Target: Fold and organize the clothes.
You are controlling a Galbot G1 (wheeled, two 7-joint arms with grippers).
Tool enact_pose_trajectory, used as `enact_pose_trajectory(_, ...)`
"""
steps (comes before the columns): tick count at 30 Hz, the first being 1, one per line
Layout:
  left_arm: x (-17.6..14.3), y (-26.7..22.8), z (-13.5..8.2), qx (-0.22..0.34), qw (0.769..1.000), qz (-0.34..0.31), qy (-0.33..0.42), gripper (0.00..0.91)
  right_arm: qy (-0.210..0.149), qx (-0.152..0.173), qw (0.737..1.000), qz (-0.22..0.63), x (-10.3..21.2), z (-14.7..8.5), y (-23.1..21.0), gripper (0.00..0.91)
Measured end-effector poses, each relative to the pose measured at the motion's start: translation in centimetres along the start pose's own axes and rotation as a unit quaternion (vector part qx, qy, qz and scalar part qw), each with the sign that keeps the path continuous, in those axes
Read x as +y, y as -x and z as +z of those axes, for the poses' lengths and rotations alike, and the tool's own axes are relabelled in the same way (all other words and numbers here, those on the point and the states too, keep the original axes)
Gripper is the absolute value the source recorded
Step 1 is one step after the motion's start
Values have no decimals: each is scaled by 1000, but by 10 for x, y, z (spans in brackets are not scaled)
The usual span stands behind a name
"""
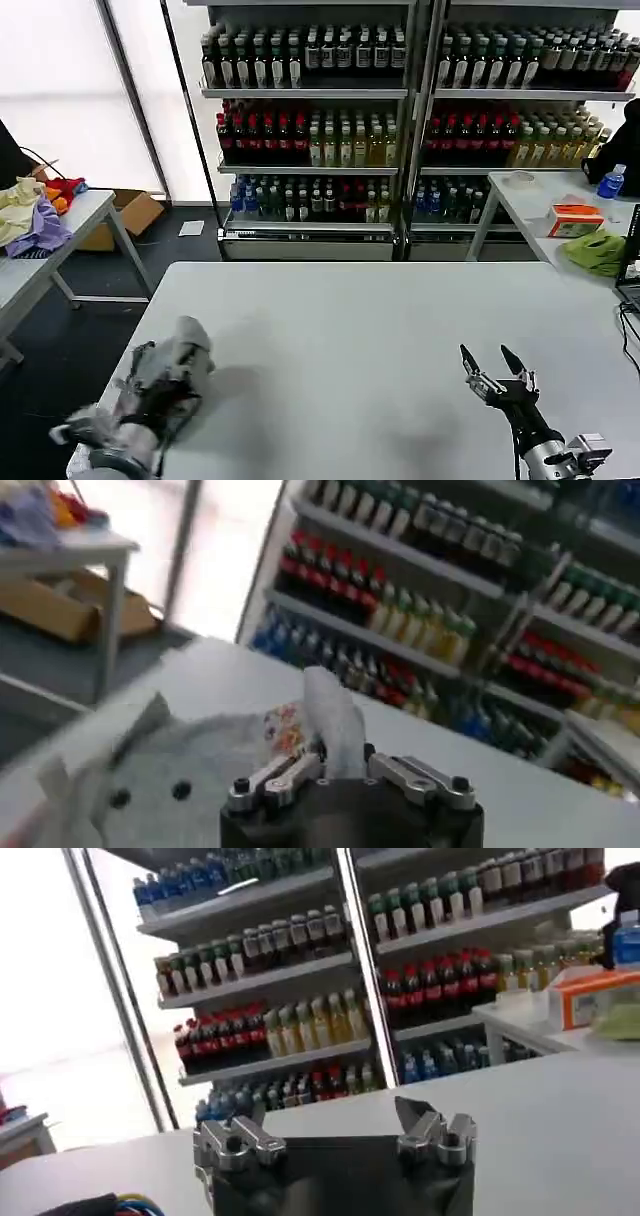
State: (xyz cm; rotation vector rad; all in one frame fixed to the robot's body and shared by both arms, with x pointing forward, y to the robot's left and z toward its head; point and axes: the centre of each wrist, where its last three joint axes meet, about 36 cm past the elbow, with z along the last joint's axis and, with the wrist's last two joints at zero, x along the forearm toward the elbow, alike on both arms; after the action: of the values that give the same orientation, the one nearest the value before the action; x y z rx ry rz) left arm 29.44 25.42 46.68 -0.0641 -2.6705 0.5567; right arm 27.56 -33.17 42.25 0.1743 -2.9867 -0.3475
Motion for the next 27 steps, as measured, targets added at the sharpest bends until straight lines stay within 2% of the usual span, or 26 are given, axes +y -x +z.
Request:
enact_pose_trajectory(5,-52,29,36,55,997,48,-27,30,0,11,1000,0,5,-2,-1,907)
enact_pose_trajectory(8,-77,48,46,73,994,67,-43,373,-2,23,1000,-2,10,-4,-1,907)
enact_pose_trajectory(9,-86,55,48,76,993,71,-49,756,-1,27,1000,-3,12,-6,0,907)
enact_pose_trajectory(10,-92,61,49,79,993,75,-53,907,-1,32,999,-5,14,-7,1,907)
enact_pose_trajectory(18,-122,88,33,81,988,116,-58,907,11,80,997,-19,31,-8,11,907)
enact_pose_trajectory(27,-107,64,-5,41,986,149,-58,907,42,138,988,-59,60,-3,43,907)
